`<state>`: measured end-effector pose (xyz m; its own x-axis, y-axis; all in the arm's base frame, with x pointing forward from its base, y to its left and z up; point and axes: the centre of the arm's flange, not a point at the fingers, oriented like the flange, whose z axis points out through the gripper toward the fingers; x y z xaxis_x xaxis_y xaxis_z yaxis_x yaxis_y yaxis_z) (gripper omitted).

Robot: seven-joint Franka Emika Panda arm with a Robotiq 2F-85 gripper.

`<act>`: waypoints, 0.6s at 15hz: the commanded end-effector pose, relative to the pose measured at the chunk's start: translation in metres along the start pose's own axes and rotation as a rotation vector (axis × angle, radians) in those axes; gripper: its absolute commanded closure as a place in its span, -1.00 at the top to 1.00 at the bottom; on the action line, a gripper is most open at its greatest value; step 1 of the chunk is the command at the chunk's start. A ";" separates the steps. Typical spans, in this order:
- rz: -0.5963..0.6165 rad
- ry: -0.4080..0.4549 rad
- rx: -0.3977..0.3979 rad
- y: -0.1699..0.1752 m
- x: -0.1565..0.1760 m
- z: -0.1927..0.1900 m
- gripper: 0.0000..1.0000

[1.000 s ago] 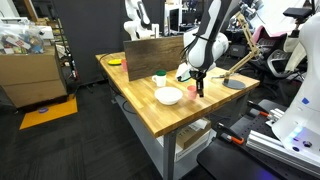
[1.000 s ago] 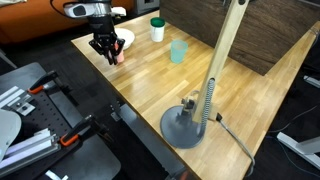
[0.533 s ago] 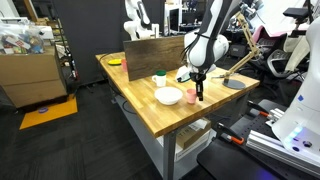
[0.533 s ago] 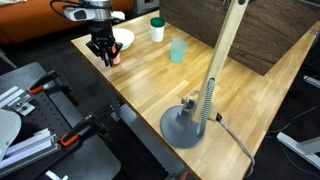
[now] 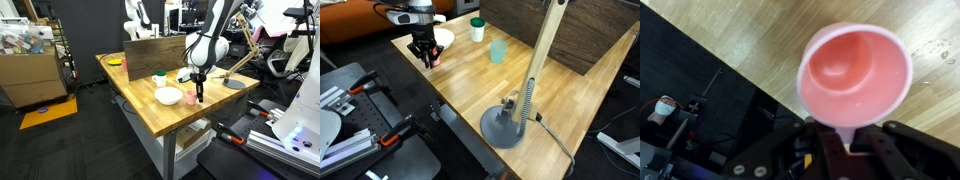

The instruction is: Pour the contents in the pink cup into the white bowl

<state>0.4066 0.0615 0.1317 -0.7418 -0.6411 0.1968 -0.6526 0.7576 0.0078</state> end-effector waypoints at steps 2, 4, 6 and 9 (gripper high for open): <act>-0.028 -0.033 0.011 0.001 -0.003 -0.006 -0.28; -0.029 -0.039 0.009 0.000 -0.004 -0.007 0.13; -0.020 -0.013 0.006 0.001 -0.006 -0.003 -0.10; -0.021 -0.014 0.006 0.002 -0.007 -0.003 0.28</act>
<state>0.4106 0.0675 0.1332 -0.7298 -0.6588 0.1827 -0.6692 0.7430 0.0063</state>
